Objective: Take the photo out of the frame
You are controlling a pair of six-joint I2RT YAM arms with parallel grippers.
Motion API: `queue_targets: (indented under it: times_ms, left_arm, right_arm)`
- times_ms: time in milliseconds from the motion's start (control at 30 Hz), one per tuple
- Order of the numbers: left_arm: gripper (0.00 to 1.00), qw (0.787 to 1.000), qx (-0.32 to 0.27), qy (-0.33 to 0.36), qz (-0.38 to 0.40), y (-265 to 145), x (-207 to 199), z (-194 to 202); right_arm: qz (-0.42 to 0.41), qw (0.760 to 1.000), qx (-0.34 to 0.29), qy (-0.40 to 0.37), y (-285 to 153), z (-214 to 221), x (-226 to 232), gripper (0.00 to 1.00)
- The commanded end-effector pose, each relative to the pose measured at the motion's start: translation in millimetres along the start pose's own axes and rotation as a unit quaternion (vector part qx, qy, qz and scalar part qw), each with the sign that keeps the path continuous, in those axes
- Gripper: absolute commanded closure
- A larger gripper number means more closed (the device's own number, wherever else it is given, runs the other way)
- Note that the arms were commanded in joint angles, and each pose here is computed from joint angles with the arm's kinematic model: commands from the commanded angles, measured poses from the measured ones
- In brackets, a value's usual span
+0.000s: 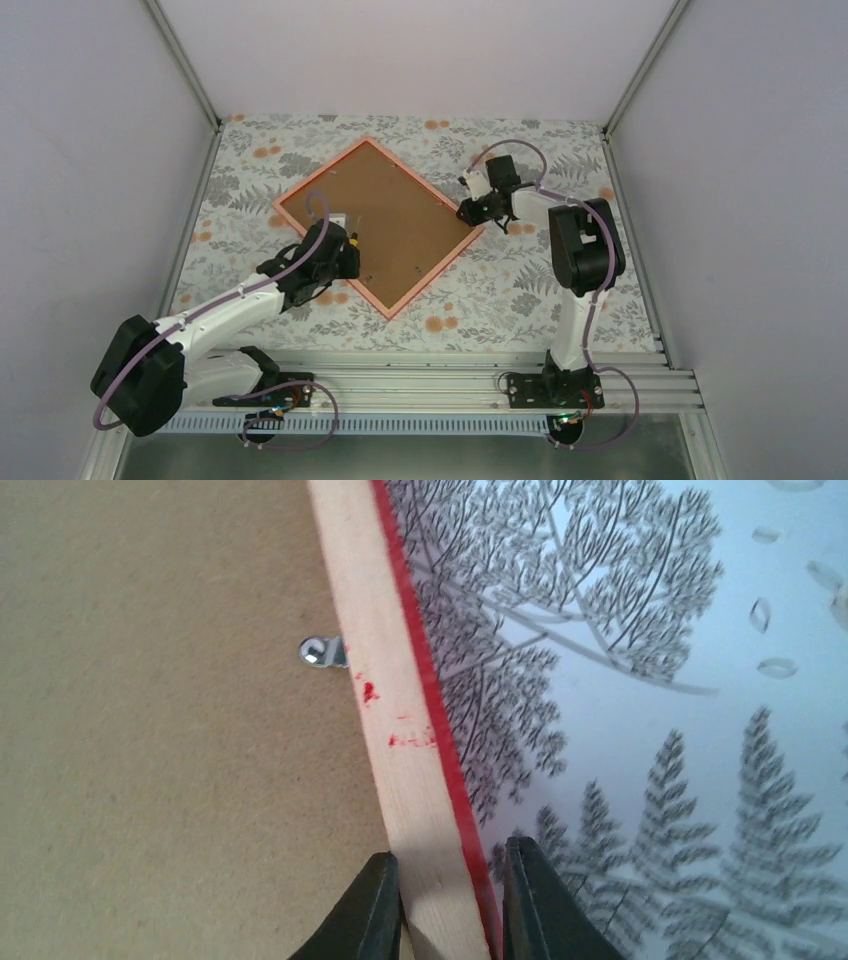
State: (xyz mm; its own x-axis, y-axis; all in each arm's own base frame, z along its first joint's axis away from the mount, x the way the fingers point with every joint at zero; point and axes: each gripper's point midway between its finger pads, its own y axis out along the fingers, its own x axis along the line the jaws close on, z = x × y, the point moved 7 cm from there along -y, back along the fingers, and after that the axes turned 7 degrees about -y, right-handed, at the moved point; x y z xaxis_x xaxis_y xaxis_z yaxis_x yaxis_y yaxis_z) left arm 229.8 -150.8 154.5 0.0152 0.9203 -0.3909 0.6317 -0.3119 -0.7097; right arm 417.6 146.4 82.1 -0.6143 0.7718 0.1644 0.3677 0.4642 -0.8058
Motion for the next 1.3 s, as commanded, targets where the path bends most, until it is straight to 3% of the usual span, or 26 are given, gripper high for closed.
queue_targets:
  times_ms: [0, 500, 967, 1267]
  left_arm:
    - [0.98, 1.0, -0.019, -0.005, 0.024, -9.3, -9.9, -12.2]
    - [0.98, 0.998, 0.004, 0.016, 0.053, -10.9, -29.5, -3.7]
    - [0.98, 0.989, 0.064, 0.116, 0.066, 15.5, -68.8, 18.8]
    - [0.98, 0.968, 0.108, 0.221, 0.039, 44.9, -79.8, 19.5]
  right_arm:
    - [0.032, 0.997, 0.043, 0.056, -0.7, 30.7, 1.5, 0.86]
    - [0.035, 0.994, 0.033, 0.099, -33.0, 67.6, 72.9, 0.88]
    - [-0.03, 0.994, 0.029, 0.105, -25.2, 89.1, 135.8, 0.84]
    - [-0.026, 0.996, 0.015, 0.089, -25.5, 89.3, 136.0, 0.77]
